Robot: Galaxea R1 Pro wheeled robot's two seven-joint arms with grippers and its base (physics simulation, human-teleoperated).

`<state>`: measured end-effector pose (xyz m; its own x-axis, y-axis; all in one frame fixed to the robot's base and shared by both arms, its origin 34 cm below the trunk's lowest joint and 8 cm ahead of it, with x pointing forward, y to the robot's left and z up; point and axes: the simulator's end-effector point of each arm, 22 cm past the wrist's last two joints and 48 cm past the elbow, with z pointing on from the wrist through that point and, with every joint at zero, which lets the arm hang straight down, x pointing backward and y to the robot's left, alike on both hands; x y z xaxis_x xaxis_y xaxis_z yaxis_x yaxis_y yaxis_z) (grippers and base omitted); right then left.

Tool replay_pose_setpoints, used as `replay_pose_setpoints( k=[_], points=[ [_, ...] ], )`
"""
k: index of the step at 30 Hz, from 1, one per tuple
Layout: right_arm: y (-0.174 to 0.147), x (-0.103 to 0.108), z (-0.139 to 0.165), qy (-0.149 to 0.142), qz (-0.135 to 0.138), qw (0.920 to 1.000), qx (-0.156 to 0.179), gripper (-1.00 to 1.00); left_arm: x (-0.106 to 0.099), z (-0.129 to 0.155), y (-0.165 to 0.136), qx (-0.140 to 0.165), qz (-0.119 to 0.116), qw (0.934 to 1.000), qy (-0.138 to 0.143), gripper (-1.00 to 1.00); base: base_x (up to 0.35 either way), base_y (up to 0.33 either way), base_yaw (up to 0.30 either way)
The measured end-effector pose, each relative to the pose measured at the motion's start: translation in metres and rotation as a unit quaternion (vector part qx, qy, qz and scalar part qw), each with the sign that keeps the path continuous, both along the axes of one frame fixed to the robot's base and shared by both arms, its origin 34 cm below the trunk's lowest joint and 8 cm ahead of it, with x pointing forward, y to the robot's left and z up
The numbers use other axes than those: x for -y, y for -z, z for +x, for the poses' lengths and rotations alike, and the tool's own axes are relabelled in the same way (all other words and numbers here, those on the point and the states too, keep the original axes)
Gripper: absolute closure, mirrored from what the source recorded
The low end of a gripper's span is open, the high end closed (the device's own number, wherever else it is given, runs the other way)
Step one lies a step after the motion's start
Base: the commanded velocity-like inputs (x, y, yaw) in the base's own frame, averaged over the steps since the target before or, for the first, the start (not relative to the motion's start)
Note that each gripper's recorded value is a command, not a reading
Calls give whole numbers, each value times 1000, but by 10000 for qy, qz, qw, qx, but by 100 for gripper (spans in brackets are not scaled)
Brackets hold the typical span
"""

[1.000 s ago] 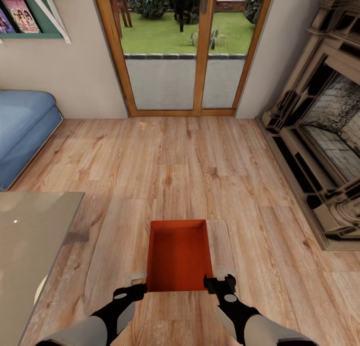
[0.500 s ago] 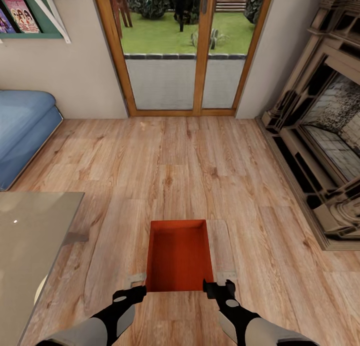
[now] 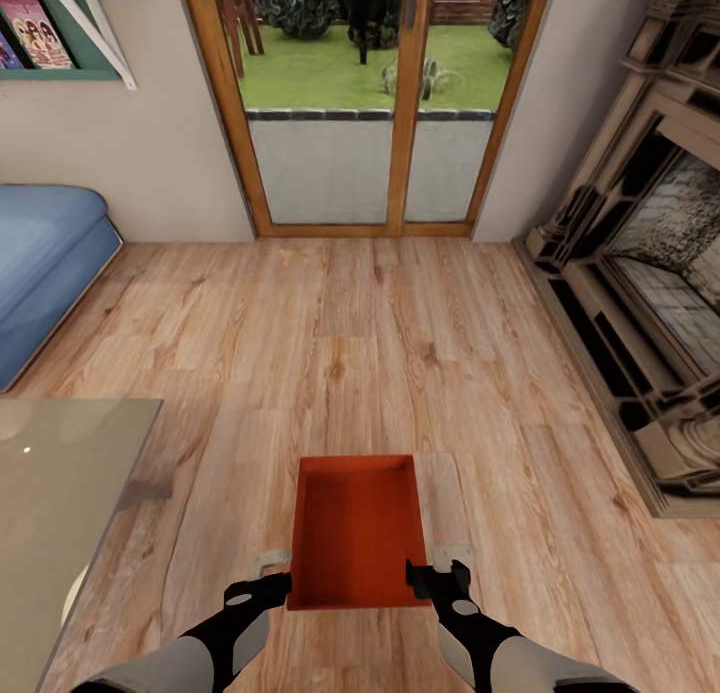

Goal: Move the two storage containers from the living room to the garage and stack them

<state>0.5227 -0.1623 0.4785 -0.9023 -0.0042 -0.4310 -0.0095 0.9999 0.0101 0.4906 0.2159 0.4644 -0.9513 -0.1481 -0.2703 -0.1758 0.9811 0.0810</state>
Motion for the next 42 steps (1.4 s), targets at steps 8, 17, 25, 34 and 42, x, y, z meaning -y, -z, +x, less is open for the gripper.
replay_pose_setpoints(
  k=[8,17,25,34,42],
  points=[
    [0,0,0,1,-2,10000,6,-100,-1,0,0,0,3,10000,0,-100,113,0,0],
    [0,0,0,-1,3,10000,7,-100,0,0,0,4,0,10000,24,-100,34,0,0],
    [0,-3,0,-34,69,10000,7,-100,2,0,0,4,-4,10000,94,-100,1,0,0],
    [0,-5,1,-78,83,9999,15,-100,1,0,0,4,2,9999,117,-100,0,0,0],
    [-2,-5,2,-64,97,9999,123,-100,1,1,0,14,9,9999,124,-100,0,0,0]
  ],
)
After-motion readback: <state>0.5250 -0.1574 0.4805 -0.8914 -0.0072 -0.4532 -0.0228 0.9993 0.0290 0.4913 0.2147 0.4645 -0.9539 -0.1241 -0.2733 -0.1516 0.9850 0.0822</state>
